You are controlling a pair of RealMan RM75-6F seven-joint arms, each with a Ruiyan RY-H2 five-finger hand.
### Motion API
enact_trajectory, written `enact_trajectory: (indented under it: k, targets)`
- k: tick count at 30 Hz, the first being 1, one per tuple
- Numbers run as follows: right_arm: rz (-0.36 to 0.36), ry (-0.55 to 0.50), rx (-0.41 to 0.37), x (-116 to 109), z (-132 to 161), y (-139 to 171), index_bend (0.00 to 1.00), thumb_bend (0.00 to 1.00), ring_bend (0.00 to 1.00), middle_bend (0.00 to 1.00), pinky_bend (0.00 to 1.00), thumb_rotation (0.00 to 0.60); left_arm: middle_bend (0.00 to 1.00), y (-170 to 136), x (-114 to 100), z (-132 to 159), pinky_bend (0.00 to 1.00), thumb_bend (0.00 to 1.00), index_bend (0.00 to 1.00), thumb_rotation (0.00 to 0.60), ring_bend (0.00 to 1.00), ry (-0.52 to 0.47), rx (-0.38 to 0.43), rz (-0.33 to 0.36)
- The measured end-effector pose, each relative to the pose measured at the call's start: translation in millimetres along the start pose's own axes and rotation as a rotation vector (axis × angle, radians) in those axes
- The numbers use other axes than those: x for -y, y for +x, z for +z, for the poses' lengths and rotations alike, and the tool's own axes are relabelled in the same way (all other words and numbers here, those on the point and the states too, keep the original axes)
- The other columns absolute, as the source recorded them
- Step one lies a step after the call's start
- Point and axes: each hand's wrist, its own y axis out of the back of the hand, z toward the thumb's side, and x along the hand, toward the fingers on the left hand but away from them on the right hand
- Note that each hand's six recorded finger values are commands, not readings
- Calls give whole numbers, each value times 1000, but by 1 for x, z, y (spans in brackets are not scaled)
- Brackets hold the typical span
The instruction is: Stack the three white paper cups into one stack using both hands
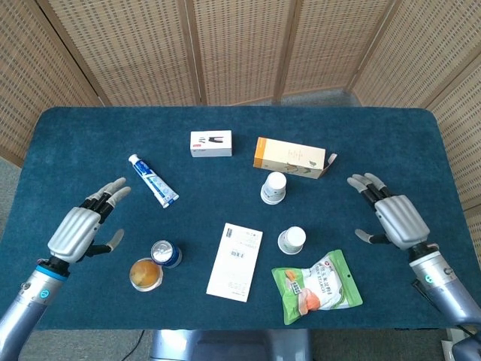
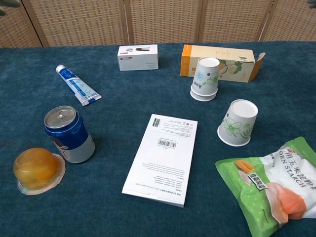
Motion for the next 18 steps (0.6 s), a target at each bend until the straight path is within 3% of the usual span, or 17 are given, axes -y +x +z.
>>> enact_trajectory:
  k: [18]
  targets:
    - [91, 18, -99, 22, 41, -69, 0, 263, 0, 0, 431, 600, 0, -23, -15, -14, 157, 495, 0, 600, 0, -32, -19, 56]
